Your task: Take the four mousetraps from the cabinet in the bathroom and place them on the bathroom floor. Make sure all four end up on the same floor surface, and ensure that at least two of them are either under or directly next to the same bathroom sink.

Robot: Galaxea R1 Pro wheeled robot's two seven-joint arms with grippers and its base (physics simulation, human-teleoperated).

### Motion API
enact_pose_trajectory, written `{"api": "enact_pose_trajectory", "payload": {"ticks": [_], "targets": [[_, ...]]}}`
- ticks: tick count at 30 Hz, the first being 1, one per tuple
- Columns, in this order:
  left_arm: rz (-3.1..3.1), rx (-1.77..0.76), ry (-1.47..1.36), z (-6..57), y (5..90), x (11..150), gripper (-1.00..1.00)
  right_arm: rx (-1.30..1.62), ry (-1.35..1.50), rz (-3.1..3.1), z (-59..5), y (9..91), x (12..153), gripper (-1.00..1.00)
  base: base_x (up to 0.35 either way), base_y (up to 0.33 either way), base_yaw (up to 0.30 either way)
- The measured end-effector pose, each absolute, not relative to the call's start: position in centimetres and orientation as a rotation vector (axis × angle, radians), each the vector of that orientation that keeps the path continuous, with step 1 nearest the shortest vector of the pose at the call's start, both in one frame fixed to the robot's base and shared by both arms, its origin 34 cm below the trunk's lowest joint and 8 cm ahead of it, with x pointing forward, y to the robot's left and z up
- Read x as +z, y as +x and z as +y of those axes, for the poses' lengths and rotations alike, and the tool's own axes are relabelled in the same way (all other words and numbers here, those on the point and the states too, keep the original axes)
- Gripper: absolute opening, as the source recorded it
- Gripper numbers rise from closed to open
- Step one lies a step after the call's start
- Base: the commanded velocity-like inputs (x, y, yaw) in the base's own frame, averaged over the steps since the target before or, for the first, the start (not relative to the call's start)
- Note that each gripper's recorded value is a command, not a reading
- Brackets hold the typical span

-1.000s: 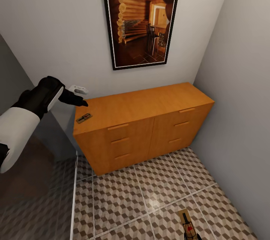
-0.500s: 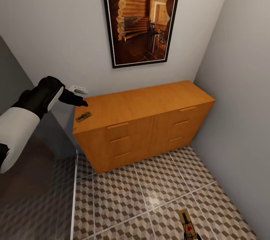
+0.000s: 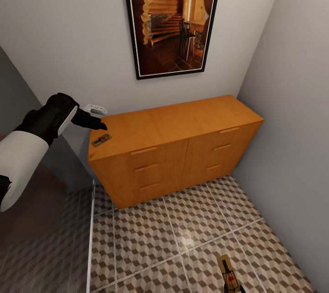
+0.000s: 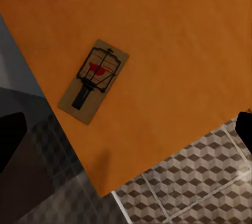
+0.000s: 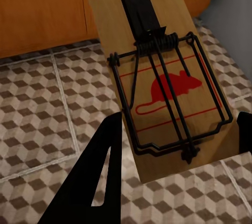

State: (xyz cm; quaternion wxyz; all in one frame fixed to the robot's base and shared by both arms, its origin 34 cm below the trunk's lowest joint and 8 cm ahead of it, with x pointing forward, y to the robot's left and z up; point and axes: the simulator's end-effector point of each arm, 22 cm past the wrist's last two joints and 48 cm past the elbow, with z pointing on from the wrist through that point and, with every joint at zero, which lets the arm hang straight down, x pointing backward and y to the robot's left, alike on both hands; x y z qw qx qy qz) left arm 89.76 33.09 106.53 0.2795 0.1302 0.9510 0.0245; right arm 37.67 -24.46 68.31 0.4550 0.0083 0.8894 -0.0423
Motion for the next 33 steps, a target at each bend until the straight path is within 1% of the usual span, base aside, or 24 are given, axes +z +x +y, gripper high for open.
{"api": "enact_pose_trajectory", "payload": {"ticks": [25, 33], "targets": [[2.578, 0.062, 0.353, 33.1, 89.9, 104.3, 1.00, -0.105, 0.019, 2.221, -24.5, 36.8, 67.6, -1.00, 0.000, 0.000, 0.000], [2.581, 0.062, 0.352, 33.2, 89.9, 104.1, 1.00, -0.104, 0.020, 2.221, -24.4, 36.7, 67.6, -1.00, 0.058, 0.000, 0.000]]}}
